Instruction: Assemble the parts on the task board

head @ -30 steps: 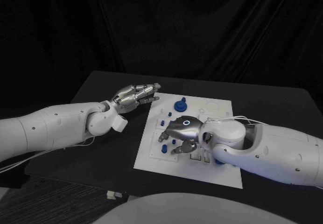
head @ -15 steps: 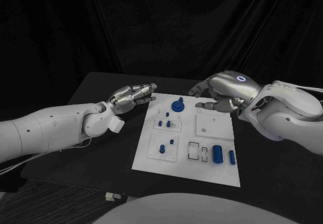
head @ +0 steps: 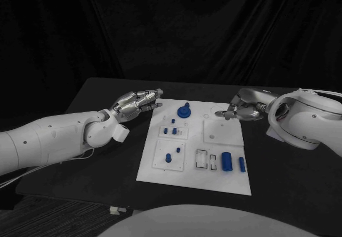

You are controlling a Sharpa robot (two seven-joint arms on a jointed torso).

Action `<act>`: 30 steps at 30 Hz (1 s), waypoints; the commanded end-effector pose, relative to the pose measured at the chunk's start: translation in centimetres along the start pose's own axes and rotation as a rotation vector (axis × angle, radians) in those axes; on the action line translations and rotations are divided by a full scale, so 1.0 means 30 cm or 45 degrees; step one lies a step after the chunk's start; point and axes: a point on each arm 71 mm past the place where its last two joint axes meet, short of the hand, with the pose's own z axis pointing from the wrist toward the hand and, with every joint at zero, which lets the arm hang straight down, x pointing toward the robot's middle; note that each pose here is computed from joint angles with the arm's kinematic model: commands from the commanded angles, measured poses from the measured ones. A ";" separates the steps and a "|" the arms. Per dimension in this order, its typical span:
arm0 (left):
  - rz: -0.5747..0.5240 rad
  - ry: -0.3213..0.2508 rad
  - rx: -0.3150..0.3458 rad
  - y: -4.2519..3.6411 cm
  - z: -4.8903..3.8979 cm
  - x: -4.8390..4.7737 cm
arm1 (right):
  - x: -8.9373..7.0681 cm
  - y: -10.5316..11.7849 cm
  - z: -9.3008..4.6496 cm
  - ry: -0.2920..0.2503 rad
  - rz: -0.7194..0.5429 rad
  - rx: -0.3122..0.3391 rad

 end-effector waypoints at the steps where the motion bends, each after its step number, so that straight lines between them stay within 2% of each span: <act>1: -0.015 0.008 0.019 0.000 0.005 0.007 | 0.045 -0.052 -0.003 0.224 -0.027 0.266; 7: -0.018 0.012 0.019 0.002 0.007 0.009 | 0.074 -0.059 0.002 0.344 -0.086 0.333; 18: -0.021 0.015 0.017 0.004 0.007 0.010 | 0.121 -0.050 0.014 0.419 -0.110 0.346; 30: -0.023 0.015 0.017 0.005 0.004 0.010 | 0.199 -0.054 0.013 0.531 -0.133 0.352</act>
